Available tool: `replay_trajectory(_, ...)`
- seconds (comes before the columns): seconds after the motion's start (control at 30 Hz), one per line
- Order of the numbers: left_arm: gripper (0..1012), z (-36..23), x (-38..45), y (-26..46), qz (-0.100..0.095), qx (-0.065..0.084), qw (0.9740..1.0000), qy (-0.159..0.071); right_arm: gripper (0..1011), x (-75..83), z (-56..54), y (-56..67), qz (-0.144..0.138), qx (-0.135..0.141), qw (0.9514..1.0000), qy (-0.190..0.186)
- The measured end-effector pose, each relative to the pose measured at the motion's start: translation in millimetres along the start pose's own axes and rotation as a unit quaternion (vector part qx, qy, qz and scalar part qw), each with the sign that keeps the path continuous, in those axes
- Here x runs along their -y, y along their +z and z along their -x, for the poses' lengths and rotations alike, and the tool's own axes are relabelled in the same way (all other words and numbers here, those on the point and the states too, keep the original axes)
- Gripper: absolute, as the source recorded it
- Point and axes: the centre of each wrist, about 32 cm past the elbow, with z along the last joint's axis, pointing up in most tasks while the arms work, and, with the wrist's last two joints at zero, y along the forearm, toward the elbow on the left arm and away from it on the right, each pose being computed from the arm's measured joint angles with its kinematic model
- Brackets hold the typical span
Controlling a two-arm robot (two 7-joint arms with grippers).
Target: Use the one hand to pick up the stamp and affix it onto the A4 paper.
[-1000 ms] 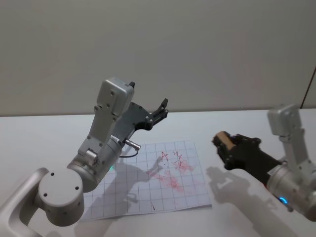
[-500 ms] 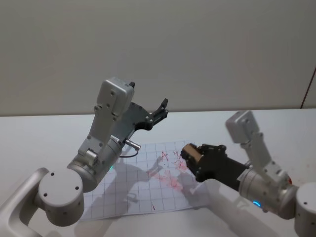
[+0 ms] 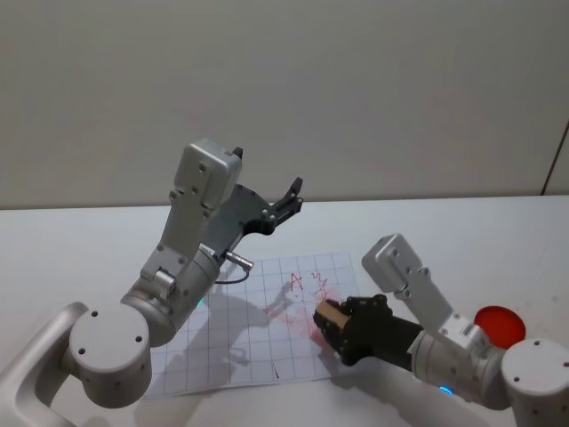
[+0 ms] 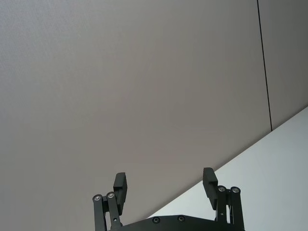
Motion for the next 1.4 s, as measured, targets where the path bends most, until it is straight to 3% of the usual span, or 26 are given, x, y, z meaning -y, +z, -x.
replay_trajectory(0.33, 1001, 0.0, 0.0, 0.0, 0.0, 0.0, 1.0, 0.0, 219, -2.9, 4.3, -11.3, 0.028, -0.004, 0.9996, 0.001)
replay_trajectory(0.87, 1001, 0.0, 0.0, 0.0, 0.0, 0.0, 1.0, 0.0, 219, -4.0, 6.8, -16.0, 0.032, -0.019, 0.9992, -0.014)
replay_trajectory(1.1, 1001, 0.0, 0.0, 0.0, 0.0, 0.0, 1.0, 0.0, 219, -4.9, 5.5, -12.9, 0.011, -0.031, 0.9992, -0.025)
replay_trajectory(1.4, 1001, 0.0, 0.0, 0.0, 0.0, 0.0, 1.0, 0.0, 219, 1.0, -3.5, 13.6, -0.056, -0.045, 0.9962, -0.049)
